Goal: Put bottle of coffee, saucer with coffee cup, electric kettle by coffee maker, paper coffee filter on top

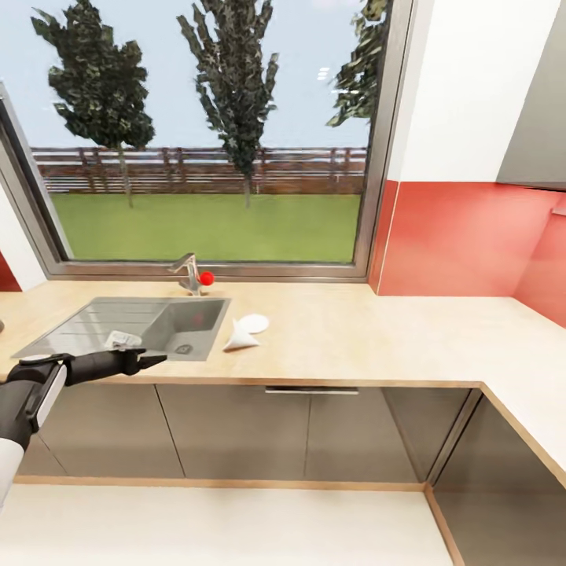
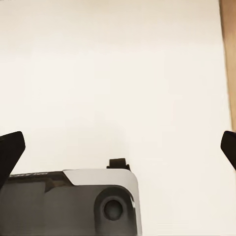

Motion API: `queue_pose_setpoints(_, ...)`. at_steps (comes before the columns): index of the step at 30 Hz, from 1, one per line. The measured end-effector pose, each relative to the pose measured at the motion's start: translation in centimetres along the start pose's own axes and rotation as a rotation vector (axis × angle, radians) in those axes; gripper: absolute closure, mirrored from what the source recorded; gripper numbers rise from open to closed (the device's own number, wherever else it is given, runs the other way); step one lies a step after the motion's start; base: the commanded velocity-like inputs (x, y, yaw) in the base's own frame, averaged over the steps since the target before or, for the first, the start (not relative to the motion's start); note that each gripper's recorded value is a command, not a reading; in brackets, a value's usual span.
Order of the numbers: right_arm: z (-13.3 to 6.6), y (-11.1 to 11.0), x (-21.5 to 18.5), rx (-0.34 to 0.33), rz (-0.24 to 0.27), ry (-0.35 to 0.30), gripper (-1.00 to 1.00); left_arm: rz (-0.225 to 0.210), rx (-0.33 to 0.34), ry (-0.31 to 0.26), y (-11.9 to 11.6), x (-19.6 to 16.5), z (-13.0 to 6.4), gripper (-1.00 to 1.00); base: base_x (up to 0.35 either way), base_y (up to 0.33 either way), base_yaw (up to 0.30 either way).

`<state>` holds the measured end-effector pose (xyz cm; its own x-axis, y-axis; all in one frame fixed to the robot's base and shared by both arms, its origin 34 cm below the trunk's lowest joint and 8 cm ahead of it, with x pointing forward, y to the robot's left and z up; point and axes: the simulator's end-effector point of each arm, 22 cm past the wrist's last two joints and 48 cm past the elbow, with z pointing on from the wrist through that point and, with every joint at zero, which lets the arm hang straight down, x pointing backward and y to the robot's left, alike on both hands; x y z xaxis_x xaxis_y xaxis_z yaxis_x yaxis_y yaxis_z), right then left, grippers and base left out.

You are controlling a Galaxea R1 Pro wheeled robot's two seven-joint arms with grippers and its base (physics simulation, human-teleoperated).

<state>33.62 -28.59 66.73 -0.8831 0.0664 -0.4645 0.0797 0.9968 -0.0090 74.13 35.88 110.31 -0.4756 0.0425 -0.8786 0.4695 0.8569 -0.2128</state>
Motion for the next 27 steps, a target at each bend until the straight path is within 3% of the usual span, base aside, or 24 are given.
queue_pose_setpoints(7, 0.0, -0.08, 0.03, 0.001, 0.002, 0.001, -1.0, 0.009, -0.008, 0.014, 0.11, 0.32, 0.08, -1.0, 0.196, 0.24, -0.083)
queue_pose_setpoints(27, 0.0, -0.09, 0.06, 0.001, 0.002, 0.001, -1.0, 0.001, -0.001, 0.013, -0.14, 0.57, 0.38, -1.0, 0.179, 0.284, -0.291)
